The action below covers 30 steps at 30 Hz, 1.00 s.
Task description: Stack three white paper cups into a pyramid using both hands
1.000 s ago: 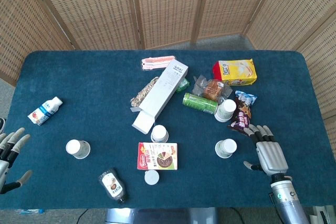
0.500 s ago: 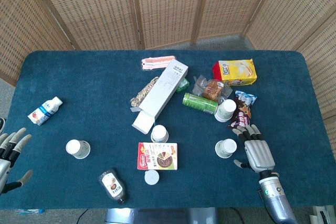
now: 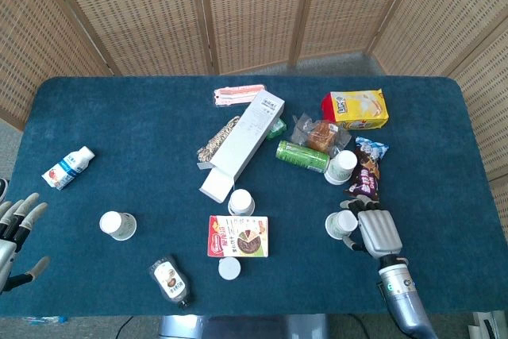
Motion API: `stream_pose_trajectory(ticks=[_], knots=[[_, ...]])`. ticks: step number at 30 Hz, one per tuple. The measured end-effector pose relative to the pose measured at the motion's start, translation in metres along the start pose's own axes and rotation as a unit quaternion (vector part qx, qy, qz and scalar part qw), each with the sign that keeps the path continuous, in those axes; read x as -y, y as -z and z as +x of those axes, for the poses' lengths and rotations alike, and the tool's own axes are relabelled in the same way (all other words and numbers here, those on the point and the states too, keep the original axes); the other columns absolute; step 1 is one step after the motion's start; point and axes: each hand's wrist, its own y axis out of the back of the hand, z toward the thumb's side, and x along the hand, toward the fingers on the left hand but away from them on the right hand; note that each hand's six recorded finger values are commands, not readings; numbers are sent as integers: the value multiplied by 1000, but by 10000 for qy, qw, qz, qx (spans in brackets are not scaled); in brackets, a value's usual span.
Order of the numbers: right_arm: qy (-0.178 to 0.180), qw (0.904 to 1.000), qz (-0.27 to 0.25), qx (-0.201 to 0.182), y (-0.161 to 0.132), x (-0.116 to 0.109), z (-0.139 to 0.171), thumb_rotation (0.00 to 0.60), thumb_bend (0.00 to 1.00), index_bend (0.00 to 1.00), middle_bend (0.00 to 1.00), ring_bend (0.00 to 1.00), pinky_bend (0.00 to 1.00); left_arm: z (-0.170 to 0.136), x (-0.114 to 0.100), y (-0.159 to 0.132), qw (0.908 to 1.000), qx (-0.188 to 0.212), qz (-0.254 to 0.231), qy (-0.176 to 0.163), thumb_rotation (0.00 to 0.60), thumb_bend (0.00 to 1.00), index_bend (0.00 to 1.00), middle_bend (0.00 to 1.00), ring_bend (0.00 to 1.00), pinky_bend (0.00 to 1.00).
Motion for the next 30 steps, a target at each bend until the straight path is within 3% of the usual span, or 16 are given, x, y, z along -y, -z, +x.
stream_pose_trajectory(ticks=[6,14,25,30], knots=[[35,10000,-69,-16,-3,1,0,600,350,403,447,278,336,0,0,0,10000,-7,0,3,600,320,0,0,0,0],[55,9997,-202,-141,-13,-3,1,600,343,405,448,280,338,0,2,0,10000,-11,5,25,600,320,0,0,0,0],[214,9980,-204,-564,-62,-26,-17,600,327,404,448,280,338,-1,1,-2,10000,25,-19,13,600,321,0,0,0,0],[185,9975,-171,-663,-81,-26,-26,600,336,405,448,280,338,-1,1,-2,10000,27,-45,22,600,320,0,0,0,0]])
